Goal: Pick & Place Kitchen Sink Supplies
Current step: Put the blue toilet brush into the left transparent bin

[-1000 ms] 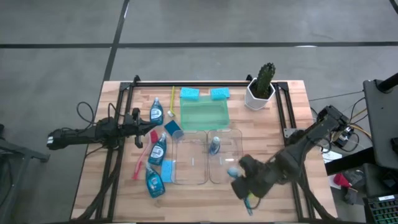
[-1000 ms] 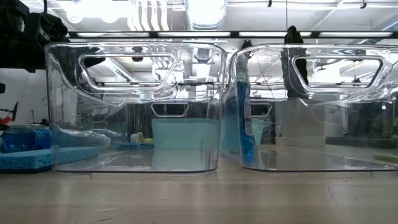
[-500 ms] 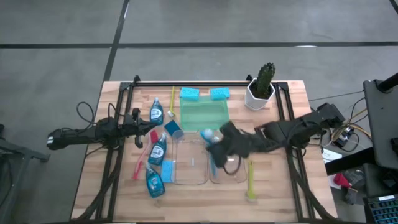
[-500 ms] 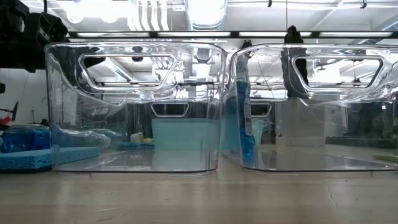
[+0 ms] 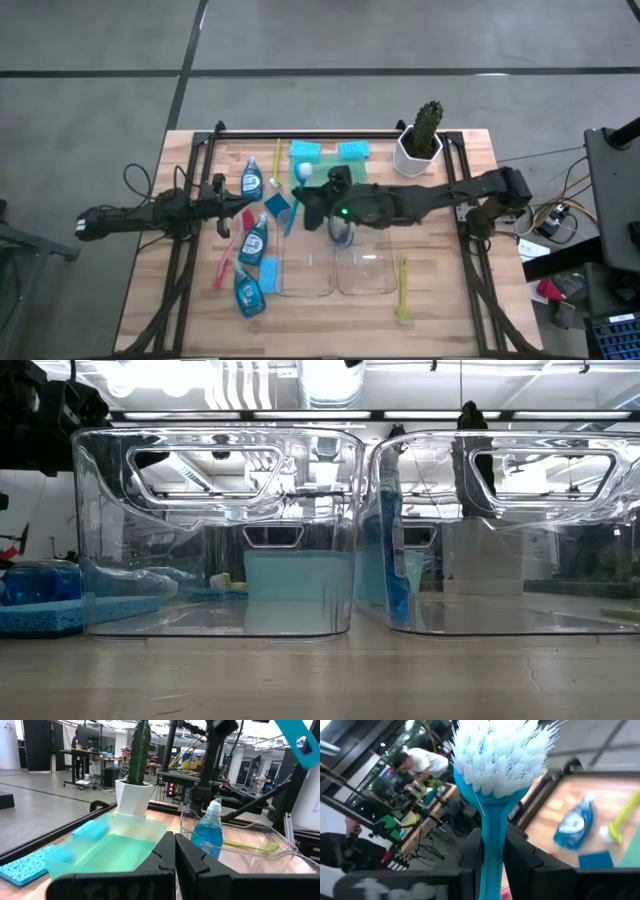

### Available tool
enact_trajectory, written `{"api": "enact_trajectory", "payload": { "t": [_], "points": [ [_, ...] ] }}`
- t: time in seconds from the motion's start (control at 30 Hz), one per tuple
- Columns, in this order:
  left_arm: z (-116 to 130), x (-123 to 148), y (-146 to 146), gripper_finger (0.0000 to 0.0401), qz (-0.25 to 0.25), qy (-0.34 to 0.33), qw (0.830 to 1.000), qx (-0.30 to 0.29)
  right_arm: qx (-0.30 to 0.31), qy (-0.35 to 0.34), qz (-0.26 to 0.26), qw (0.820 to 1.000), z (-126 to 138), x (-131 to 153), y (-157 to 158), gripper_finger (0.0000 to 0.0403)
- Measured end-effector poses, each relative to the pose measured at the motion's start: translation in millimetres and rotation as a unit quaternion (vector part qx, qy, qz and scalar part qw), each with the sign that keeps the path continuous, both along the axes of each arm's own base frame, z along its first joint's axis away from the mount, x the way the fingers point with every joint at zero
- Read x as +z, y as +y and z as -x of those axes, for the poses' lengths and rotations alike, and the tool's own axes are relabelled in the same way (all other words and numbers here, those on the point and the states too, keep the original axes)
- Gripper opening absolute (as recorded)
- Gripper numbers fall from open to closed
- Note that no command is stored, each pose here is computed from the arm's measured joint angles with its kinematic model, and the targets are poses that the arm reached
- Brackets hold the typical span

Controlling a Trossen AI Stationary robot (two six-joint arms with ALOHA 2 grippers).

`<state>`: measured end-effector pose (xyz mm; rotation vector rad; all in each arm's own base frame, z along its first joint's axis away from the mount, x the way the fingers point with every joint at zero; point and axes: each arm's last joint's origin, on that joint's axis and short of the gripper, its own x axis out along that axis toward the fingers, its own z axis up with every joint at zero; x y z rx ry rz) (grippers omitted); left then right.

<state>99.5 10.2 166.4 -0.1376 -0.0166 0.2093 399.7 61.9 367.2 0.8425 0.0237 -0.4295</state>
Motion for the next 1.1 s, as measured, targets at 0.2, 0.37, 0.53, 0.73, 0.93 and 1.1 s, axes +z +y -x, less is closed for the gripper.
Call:
{"api": "enact_trajectory", "payload": {
  "t": [0.2,0.37,0.53,0.73,0.93,1.1],
  "points": [
    [0,0,0,0.0,0.0,0.001,1.0,0.0,0.036,0.058,-0.067,0.995,-23,-27,3,0.0057],
    [0,0,0,0.0,0.0,0.0,1.0,0.0,0.059,0.147,-0.077,0.984,-38,-41,7,0.0057],
    [0,0,0,0.0,0.0,0.001,1.0,0.0,0.078,0.247,-0.101,0.961,-50,-48,9,0.0057],
    [0,0,0,0.0,0.0,0.001,1.0,0.0,0.105,0.322,-0.108,0.935,-69,-61,14,0.0057],
    [0,0,0,0.0,0.0,0.0,1.0,0.0,0.113,0.387,-0.098,0.91,-83,-85,16,0.0063],
    [0,0,0,0.0,0.0,0.001,1.0,0.0,0.143,0.423,-0.113,0.888,-86,-98,16,0.0059]
  ]
}}
